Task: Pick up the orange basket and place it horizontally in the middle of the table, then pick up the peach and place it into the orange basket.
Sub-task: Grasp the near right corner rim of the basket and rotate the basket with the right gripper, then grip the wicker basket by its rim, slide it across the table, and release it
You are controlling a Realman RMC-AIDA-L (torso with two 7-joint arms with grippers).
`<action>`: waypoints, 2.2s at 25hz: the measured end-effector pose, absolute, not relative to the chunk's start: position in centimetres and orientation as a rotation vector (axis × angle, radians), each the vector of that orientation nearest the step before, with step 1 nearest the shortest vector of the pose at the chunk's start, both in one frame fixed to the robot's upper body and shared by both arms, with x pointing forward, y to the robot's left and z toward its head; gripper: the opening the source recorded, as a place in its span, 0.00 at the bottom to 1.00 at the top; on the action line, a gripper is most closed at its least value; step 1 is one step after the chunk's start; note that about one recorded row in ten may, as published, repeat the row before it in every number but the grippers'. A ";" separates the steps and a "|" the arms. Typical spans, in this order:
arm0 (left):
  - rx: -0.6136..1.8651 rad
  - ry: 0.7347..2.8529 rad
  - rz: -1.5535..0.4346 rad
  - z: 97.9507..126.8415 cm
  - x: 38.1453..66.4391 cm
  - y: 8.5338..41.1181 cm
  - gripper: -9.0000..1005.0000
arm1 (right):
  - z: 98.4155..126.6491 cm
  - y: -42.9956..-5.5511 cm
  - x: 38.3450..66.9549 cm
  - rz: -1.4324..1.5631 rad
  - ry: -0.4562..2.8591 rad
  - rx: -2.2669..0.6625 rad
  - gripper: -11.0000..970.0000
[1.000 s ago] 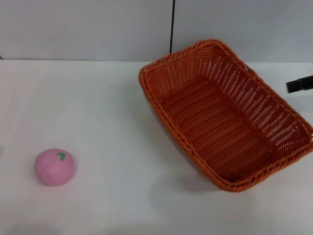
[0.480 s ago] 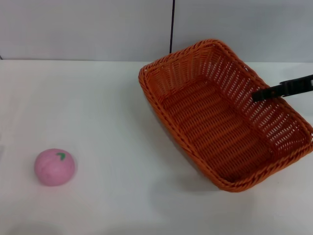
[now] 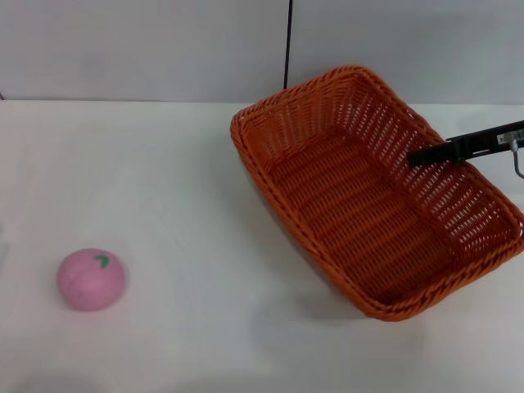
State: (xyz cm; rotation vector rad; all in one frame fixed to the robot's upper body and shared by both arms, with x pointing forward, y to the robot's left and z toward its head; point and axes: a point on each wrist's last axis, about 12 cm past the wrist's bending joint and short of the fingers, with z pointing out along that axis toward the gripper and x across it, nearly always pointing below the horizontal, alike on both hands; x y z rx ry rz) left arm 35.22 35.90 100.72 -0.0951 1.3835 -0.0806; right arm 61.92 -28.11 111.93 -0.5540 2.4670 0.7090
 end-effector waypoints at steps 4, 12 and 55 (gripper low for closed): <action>-0.096 1.383 -0.083 100.7 35.2 35.8 0.65 | 111.9 -28.0 62.0 0.696 2.462 -0.567 0.61; -0.098 1.382 -0.089 100.7 35.3 35.7 0.64 | 111.9 -27.8 61.9 0.659 2.411 -0.674 0.24; -0.066 1.331 -0.060 101.3 33.1 35.8 0.60 | 114.2 -18.8 60.5 0.242 1.334 -2.005 0.21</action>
